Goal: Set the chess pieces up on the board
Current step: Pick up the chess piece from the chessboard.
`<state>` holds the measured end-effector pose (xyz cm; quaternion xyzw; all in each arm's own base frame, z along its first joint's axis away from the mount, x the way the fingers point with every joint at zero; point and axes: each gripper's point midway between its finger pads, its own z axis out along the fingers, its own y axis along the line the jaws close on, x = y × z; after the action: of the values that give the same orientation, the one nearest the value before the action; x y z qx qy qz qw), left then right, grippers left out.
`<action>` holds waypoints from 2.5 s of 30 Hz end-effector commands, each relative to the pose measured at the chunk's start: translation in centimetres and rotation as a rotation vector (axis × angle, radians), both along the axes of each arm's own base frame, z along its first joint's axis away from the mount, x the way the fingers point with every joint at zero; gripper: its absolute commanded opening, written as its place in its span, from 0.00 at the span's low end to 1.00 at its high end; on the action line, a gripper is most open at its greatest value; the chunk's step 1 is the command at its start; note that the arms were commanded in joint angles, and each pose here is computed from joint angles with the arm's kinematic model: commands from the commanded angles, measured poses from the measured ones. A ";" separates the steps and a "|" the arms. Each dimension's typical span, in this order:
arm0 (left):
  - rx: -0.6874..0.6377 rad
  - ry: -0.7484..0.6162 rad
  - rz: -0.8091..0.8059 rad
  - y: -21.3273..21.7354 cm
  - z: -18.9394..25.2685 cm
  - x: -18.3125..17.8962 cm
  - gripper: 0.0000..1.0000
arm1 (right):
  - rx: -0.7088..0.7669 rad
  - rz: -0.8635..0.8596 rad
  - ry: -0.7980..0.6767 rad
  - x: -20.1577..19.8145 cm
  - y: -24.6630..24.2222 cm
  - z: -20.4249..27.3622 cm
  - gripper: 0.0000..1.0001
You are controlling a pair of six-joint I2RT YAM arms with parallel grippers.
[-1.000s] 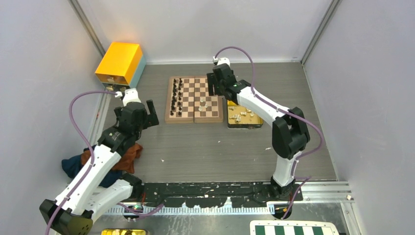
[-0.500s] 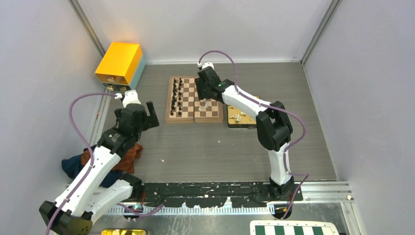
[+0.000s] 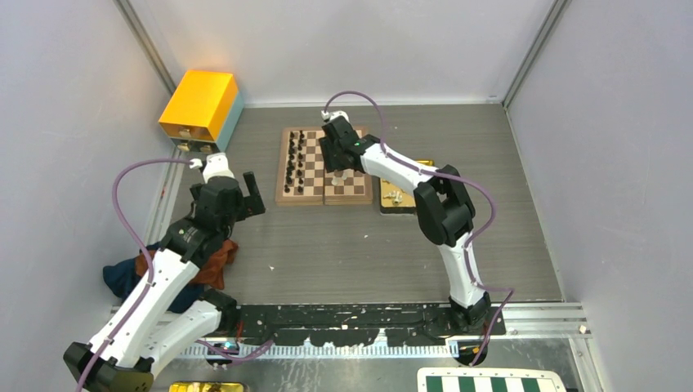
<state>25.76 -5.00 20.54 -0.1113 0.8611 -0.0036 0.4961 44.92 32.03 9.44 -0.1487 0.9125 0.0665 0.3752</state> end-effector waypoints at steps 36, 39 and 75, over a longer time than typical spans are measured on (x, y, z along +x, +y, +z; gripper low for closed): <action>0.003 -0.030 -0.021 -0.5 0.4 0.7 0.97 | 0.051 0.004 0.019 3.4 1.3 -0.8 0.36; 0.003 -0.035 -0.023 -0.5 0.6 0.8 0.97 | 0.058 0.004 0.026 3.1 1.3 -0.8 0.36; 0.021 -0.053 -0.002 0.0 1.0 1.0 0.97 | 0.023 -0.044 -0.049 6.7 -0.7 2.3 0.01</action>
<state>25.76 -4.86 19.28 -0.0983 0.8664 0.0088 0.4894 48.85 32.22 8.54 -0.1440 0.9191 0.0682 0.3603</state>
